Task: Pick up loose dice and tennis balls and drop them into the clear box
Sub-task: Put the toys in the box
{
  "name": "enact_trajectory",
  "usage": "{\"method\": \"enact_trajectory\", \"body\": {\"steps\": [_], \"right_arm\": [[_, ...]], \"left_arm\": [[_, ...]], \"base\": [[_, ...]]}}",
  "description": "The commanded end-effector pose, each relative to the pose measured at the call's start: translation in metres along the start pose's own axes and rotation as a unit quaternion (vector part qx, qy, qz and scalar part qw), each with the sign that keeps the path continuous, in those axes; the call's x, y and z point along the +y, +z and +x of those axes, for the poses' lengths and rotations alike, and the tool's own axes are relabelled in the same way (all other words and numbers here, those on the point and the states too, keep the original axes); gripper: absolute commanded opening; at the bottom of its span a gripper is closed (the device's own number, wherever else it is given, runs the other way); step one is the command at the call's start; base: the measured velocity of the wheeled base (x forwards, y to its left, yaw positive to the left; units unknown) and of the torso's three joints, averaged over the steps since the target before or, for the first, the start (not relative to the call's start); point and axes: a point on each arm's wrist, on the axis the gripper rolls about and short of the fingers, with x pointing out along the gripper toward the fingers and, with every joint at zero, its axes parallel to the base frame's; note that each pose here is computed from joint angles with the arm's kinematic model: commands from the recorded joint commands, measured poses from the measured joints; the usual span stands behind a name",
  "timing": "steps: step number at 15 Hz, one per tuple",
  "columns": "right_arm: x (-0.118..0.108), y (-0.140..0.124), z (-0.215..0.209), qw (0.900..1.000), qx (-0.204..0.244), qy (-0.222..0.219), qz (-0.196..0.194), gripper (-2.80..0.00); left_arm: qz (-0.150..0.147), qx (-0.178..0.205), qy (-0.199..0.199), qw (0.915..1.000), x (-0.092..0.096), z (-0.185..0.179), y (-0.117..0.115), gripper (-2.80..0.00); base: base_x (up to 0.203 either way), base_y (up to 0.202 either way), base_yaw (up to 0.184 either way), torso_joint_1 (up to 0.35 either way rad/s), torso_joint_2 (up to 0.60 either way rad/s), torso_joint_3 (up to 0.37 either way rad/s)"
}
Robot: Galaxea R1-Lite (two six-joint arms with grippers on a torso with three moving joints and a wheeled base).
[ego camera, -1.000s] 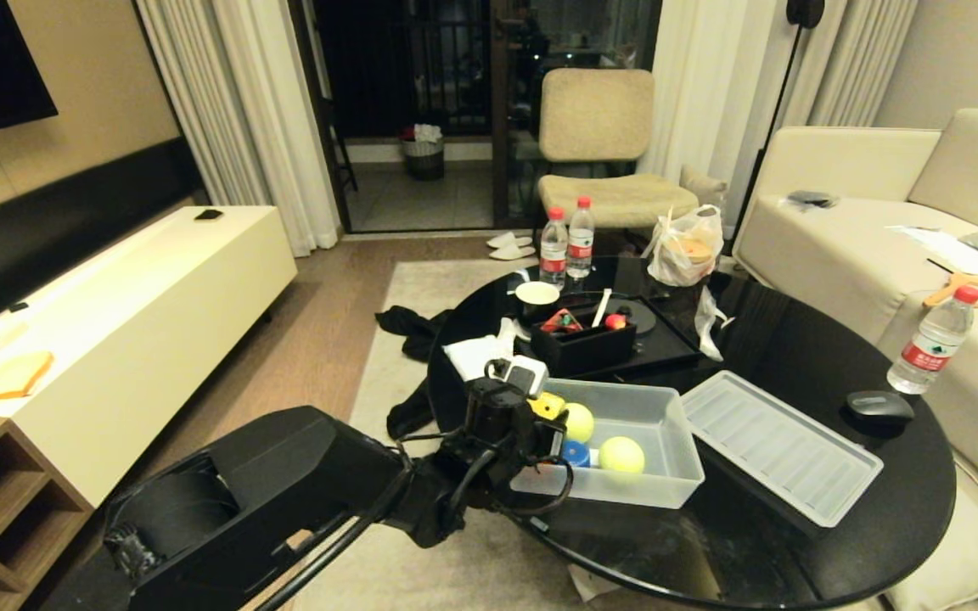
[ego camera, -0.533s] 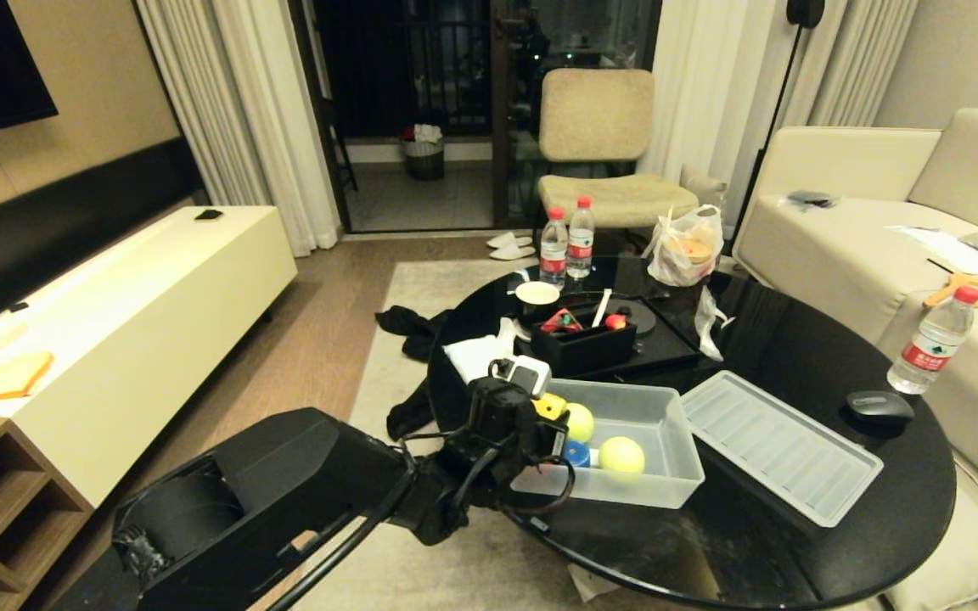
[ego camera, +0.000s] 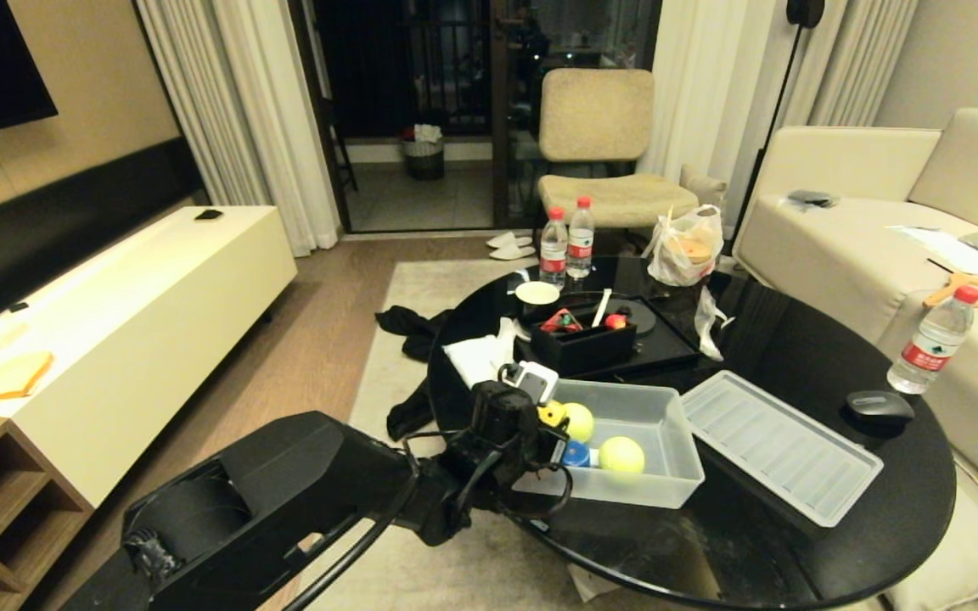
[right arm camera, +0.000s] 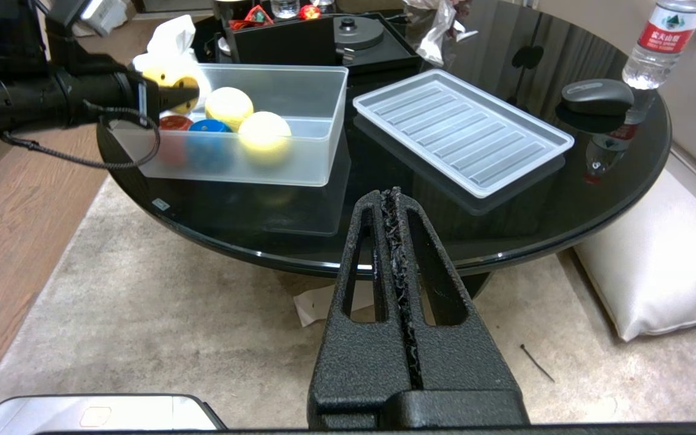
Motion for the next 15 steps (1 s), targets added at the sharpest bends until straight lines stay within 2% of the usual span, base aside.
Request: {"method": "enact_trajectory", "body": {"steps": [1, 8, 13, 14, 15], "right_arm": [[0.0, 0.0, 0.0, 1.0, 0.0, 0.0, 0.0, -2.8], [0.0, 0.0, 0.0, 1.0, 0.001, 0.0, 0.0, -2.8], [0.0, 0.0, 0.0, 1.0, 0.001, 0.0, 0.0, -2.8], [0.0, 0.0, 0.0, 1.0, 0.0, 0.0, 0.0, -2.8], [0.0, 0.001, 0.0, 1.0, -0.001, 0.0, 0.0, -2.8]], "left_arm": [[0.004, 0.014, 0.0, 0.9999, 0.0, -0.001, -0.002, -2.8], [0.003, 0.01, 0.0, 0.9999, 0.0, 0.003, 0.005, -2.8], [0.009, 0.014, 0.001, 0.9999, -0.003, 0.011, -0.003, -2.8], [0.011, 0.015, 0.001, 0.9998, -0.004, 0.012, -0.004, 0.0], [0.012, 0.017, 0.001, 0.9998, -0.004, 0.012, -0.006, 0.0]], "base": [[0.0, 0.0, 0.0, 0.0, 0.0, 0.0], [0.0, 0.0, 0.0, 0.0, 0.0, 0.0], [0.0, 0.0, 0.0, 0.0, 0.0, 0.0], [0.0, 0.0, 0.0, 0.0, 0.0, 0.0], [0.0, 0.0, 0.0, 0.0, 0.0, 0.0]]}}
